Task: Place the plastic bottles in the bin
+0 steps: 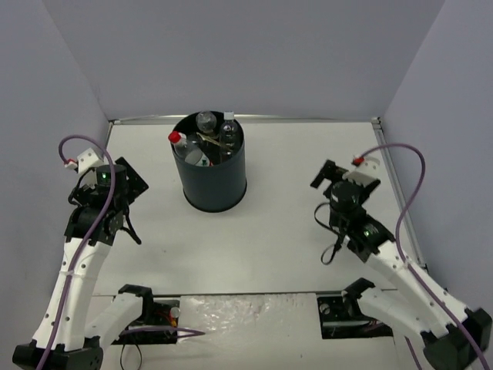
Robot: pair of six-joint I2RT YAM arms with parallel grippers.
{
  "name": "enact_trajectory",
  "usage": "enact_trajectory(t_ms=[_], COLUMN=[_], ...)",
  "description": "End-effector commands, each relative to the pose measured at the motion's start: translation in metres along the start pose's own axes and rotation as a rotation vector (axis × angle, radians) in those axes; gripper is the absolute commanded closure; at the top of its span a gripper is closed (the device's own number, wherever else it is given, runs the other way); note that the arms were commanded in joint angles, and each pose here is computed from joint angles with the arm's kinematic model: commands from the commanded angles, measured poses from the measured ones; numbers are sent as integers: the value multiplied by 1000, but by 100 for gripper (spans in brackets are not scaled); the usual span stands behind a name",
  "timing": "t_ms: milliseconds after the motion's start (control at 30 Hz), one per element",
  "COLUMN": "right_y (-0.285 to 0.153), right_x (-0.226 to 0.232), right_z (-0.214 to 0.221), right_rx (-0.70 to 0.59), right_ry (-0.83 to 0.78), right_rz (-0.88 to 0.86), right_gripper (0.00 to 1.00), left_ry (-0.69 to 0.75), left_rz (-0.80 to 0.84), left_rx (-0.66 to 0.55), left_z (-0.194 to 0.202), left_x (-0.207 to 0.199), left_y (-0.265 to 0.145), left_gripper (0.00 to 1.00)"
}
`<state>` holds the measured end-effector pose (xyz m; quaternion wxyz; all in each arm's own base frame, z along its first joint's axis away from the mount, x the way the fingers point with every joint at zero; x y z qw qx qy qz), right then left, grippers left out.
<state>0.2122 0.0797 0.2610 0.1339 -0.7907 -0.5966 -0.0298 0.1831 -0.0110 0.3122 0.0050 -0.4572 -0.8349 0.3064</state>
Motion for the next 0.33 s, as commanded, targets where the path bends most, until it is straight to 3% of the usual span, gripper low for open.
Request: enact_trajectory(t_ms=[0, 300], right_y=[-15, -12], right_x=[-27, -20], right_z=[17, 18], right_rx=[-60, -25], right_ry=[190, 224], right_rz=[93, 98], right_gripper=[0, 0], left_ry=[-37, -33], left_rz=[-30, -49], left_rx=[-34, -24], left_z=[0, 5], left_x=[3, 5], left_y=[4, 7], left_gripper=[3, 3])
Point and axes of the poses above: each gripper's point midway between its finger pads, its own y axis out along the fingers, its own x axis along the line the jaws close on, z = x × y, the point moved 10 cm from there along -y, back along the fingers, and after that the axes turned 2 degrees about -y, right-handed, at the moved point
